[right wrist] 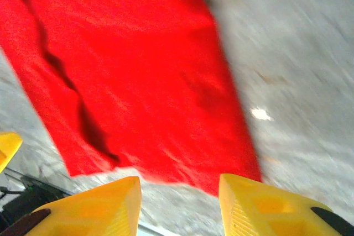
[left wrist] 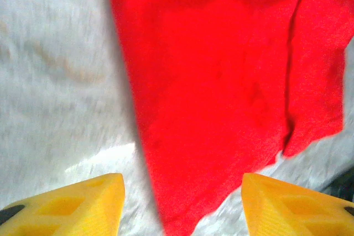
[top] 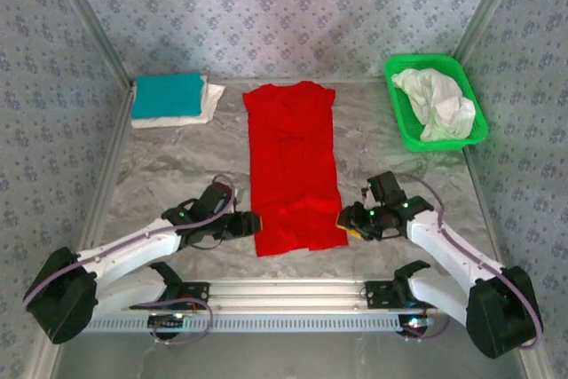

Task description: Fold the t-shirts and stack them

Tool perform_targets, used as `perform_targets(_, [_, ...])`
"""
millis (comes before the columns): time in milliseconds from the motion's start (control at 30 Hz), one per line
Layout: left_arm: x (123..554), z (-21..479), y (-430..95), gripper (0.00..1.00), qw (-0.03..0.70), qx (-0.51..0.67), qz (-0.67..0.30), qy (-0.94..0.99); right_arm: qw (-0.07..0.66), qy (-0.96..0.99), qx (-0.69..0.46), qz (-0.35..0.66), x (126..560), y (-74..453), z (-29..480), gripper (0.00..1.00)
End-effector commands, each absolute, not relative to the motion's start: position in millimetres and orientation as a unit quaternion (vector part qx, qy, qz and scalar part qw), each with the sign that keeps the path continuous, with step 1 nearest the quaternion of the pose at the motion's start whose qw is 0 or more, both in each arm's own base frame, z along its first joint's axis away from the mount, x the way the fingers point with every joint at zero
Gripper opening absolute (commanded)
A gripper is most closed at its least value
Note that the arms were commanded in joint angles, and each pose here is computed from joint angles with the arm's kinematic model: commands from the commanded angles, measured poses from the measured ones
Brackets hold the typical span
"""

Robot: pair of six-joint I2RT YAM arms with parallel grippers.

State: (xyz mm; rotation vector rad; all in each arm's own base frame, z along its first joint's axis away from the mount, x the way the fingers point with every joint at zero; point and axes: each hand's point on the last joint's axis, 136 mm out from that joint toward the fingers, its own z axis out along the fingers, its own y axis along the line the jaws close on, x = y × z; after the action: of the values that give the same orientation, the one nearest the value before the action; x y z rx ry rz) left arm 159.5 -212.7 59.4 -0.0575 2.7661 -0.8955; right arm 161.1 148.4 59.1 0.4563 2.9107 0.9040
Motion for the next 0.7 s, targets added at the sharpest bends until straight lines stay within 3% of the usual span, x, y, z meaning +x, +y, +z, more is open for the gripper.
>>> perform_targets(0, [143,65,-219,0.59,0.078,-0.029,-0.336,0.938,-0.022,0.94,0.149,0.306,133,145,57,0.45])
perform_targets(667, [127,40,-242,0.52,0.016,-0.027,-0.311,0.95,-0.021,0.947,0.132,0.292,143,143,36,0.44])
